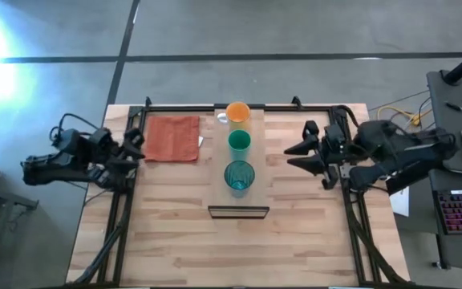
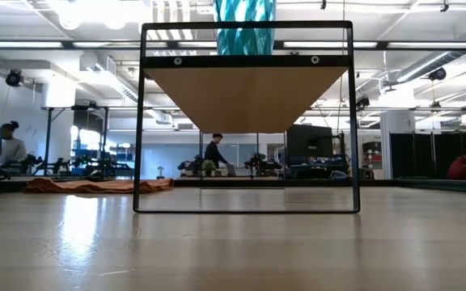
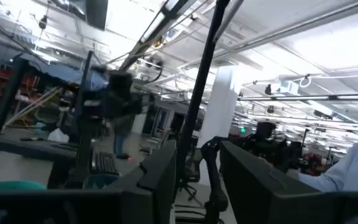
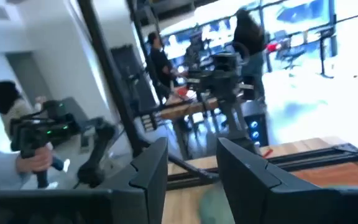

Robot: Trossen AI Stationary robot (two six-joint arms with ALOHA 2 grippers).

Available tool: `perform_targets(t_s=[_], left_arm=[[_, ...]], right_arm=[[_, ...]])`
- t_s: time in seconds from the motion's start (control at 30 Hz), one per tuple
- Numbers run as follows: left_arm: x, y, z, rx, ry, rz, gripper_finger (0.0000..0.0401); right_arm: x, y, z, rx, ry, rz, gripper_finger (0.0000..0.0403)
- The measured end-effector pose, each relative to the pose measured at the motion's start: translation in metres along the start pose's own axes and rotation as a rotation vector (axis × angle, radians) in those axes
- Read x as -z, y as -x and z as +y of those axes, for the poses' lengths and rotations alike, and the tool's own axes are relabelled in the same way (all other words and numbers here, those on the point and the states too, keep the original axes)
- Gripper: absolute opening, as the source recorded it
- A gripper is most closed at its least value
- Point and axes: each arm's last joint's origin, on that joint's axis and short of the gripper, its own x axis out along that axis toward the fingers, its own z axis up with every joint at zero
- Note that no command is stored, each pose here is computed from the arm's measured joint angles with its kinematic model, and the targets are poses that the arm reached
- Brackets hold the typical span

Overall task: Stack small to large cups/mugs on shelf
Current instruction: Return to Home Position

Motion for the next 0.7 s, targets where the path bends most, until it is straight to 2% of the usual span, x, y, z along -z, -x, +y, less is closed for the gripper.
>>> perform_targets(t_s=[0.13, 0.3, 0.47, 0.53, 0.7], left_arm=[[0.009, 0.021, -0.001, -0.030, -0.018, -0.056, 0.0112], [0.054, 0.033, 0.017, -0.129, 0.000, -0.039, 0.0112], [0.083, 0.042, 0.027, -0.091, 0.019, -0.131, 0.0112], [0.098, 0.042, 0.034, -0.115, 0.056, -0.082, 0.0112], [0.102, 0.042, 0.037, -0.175, 0.092, -0.009, 0.0112]], right_arm=[[0.039, 0.016, -0.015, -0.021, 0.003, -0.093, 0.0127], [0.091, 0.030, -0.030, -0.041, 0.026, -0.142, 0.0126], [0.134, 0.051, -0.044, -0.041, -0.029, -0.163, 0.0130], [0.152, 0.059, -0.051, -0.027, -0.073, -0.154, 0.0130], [0.164, 0.087, -0.059, -0.025, -0.109, -0.222, 0.0126]])
